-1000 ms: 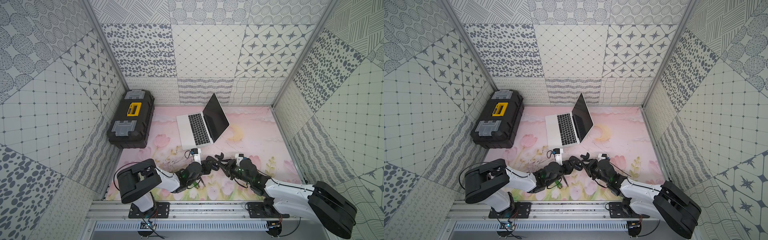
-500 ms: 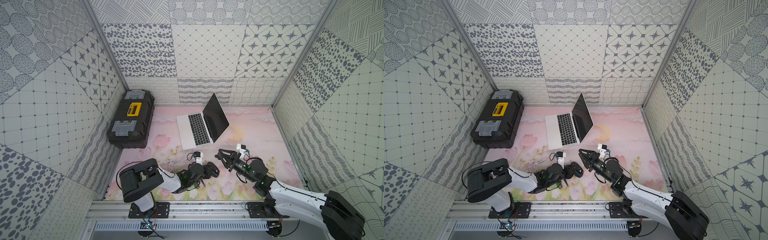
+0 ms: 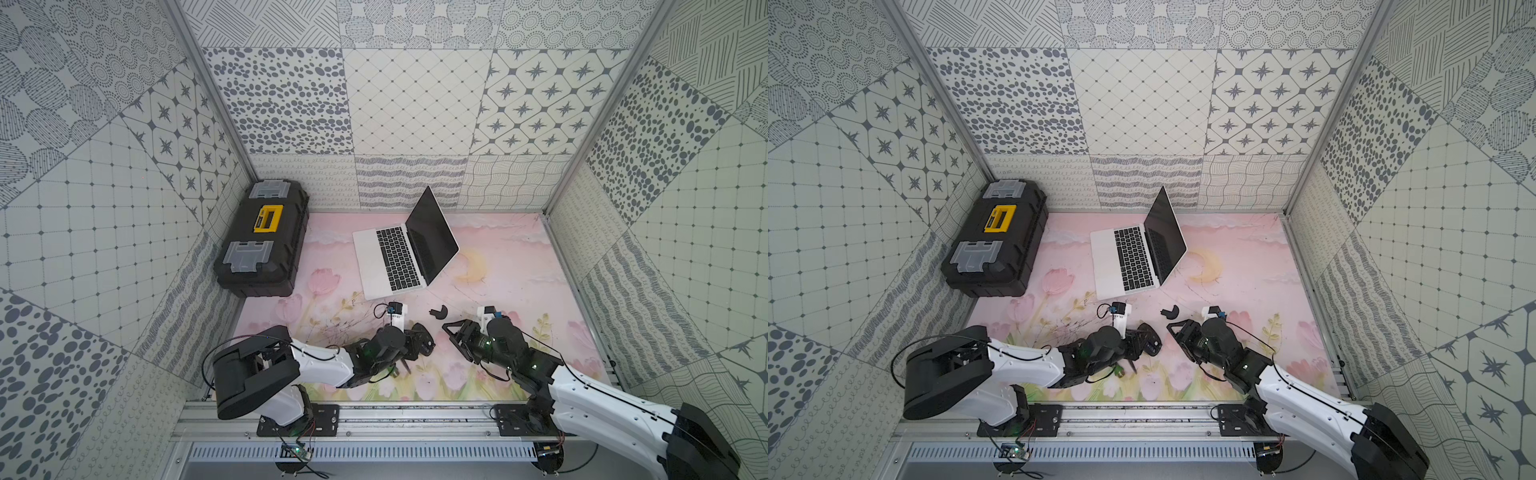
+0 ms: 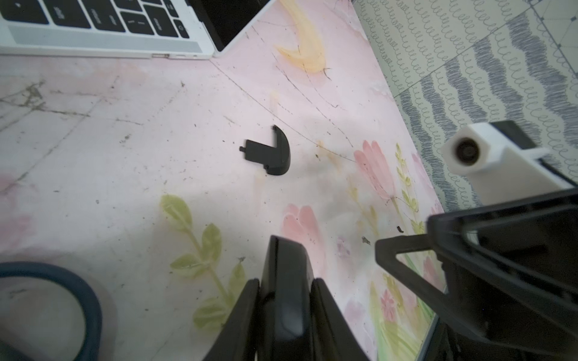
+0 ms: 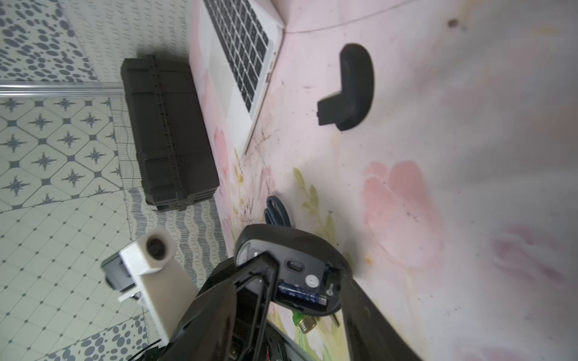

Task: Insert the wireless mouse receiver into the laptop
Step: Take out the USB plug from the mouse.

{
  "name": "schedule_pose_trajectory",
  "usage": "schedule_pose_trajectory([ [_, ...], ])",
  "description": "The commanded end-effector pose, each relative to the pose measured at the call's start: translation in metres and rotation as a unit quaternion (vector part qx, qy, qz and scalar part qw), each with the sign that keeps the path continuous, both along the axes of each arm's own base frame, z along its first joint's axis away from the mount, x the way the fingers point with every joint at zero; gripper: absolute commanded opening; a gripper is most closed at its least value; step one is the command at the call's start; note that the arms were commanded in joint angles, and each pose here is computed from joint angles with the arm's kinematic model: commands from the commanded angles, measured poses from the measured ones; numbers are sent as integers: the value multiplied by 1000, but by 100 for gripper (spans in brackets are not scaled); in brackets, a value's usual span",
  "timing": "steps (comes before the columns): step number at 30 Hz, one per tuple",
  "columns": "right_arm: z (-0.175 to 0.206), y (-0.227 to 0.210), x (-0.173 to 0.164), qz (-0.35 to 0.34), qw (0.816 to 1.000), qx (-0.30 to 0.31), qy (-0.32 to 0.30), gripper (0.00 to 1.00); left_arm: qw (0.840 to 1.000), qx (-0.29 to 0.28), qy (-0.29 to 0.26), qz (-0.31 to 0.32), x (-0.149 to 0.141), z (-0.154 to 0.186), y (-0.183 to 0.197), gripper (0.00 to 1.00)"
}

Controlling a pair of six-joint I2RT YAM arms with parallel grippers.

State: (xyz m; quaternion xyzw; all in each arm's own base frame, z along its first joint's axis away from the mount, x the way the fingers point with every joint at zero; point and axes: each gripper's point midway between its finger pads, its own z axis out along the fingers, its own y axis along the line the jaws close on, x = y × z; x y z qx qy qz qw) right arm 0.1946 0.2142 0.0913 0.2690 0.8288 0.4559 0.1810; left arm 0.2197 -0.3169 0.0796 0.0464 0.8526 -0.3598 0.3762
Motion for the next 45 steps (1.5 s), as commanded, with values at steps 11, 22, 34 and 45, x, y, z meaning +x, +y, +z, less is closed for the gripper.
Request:
schedule_pose_trajectory([
  [11,-7,26,1,-9,997,71,21,46,996,6,-84,2,10,41,-9,0],
  [22,-3,31,0,-3,997,80,16,35,997,9,-83,3,9,44,-9,0],
  [34,-1,33,2,-4,996,89,9,21,997,2,-74,5,7,43,-10,0],
  [45,6,33,3,-4,995,98,0,9,998,28,-56,32,10,31,-1,0],
])
